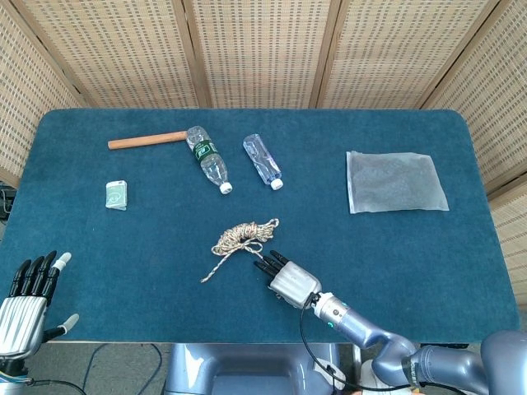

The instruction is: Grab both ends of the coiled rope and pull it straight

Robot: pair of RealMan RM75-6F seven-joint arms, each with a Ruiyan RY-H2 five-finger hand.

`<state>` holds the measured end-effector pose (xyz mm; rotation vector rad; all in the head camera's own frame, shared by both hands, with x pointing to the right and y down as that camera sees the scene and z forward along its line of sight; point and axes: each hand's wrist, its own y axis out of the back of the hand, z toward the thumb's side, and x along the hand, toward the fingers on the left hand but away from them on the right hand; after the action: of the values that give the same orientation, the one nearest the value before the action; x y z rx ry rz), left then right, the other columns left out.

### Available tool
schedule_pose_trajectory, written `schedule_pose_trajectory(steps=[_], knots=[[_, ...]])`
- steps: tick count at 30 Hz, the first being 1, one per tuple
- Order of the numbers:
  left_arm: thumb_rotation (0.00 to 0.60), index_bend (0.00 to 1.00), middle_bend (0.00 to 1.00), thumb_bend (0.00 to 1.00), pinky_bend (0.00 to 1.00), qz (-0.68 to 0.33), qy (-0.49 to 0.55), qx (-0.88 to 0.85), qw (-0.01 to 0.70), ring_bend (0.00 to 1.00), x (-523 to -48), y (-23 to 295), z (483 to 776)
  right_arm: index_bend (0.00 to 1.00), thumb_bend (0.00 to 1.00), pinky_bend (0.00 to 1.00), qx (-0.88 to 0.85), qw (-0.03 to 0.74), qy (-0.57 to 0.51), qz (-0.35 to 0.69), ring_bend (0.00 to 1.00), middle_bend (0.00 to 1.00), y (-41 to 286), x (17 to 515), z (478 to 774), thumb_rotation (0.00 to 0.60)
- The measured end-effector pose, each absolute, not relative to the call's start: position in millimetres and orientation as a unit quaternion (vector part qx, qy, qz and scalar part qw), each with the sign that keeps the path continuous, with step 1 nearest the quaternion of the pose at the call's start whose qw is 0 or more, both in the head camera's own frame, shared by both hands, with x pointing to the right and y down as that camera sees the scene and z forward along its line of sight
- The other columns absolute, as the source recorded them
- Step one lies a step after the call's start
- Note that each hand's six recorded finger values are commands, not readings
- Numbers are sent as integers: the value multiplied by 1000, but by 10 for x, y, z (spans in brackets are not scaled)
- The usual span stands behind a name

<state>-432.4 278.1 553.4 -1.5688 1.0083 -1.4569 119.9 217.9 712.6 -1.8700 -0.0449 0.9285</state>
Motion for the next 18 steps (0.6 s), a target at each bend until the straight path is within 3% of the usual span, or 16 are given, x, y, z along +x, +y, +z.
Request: schedule_pose_trajectory(steps=[18], knots=[[600, 0, 0, 0, 0, -573, 392, -614, 375, 0, -4339, 2768, 5558, 625, 478, 0, -774, 499, -33, 388, 0, 0, 2168, 1097, 7167, 600]])
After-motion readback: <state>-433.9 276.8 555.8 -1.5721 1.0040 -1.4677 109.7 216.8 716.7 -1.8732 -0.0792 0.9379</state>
